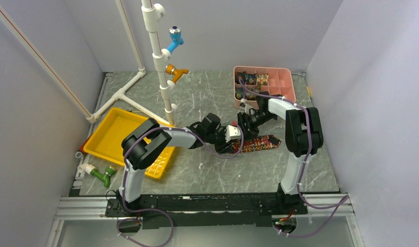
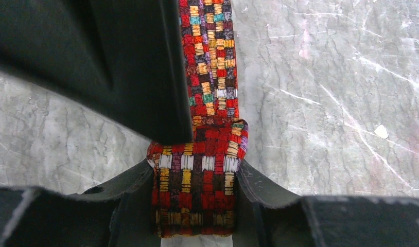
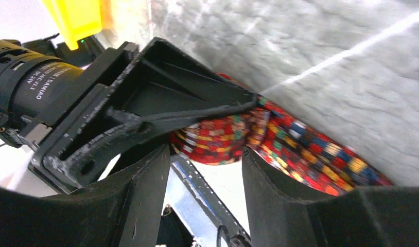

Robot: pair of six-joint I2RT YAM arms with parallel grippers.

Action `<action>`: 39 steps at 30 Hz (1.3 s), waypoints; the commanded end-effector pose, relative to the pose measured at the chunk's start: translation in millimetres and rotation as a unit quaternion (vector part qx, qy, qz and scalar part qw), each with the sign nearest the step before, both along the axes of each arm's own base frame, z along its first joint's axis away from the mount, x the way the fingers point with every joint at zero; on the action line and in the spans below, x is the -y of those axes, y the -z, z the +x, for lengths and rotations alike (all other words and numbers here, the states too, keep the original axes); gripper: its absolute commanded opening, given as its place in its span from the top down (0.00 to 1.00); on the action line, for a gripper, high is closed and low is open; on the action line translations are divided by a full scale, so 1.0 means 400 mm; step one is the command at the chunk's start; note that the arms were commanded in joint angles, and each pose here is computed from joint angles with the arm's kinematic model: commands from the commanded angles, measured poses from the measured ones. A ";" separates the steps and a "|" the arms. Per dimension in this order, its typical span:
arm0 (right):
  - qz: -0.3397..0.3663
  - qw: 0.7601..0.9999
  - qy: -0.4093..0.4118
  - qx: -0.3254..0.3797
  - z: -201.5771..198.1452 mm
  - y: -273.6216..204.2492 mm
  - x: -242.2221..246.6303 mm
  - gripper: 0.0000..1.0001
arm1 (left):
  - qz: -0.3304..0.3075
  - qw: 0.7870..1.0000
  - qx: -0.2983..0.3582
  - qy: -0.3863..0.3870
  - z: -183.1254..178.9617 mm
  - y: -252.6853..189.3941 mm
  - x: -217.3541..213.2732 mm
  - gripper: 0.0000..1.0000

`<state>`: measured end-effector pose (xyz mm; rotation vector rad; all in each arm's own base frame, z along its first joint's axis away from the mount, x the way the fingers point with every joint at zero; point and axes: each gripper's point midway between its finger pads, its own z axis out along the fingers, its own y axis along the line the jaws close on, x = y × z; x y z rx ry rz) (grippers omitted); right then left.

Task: Roll the ties
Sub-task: Roll the tie at the center of the board.

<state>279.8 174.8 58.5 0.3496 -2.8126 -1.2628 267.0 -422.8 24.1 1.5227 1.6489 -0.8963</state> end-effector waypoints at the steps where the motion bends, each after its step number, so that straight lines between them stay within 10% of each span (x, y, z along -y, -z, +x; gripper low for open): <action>1: 0.047 0.999 -0.017 -0.011 -0.031 -0.032 -0.061 0.47 | 0.151 0.985 -0.084 -0.024 -0.073 0.194 -0.137 0.87; 8: -0.088 0.996 -0.022 -0.017 -0.025 0.102 0.025 1.00 | 0.148 0.986 -0.075 -0.021 -0.068 0.189 -0.135 0.80; 26: -0.301 0.950 -0.056 0.056 0.022 0.229 0.216 1.00 | -0.035 0.999 -0.034 0.007 -0.035 0.010 -0.005 0.25; 39: -0.306 0.950 -0.053 0.046 0.054 0.247 0.203 1.00 | -0.119 0.992 0.032 0.036 -0.030 -0.060 0.101 0.18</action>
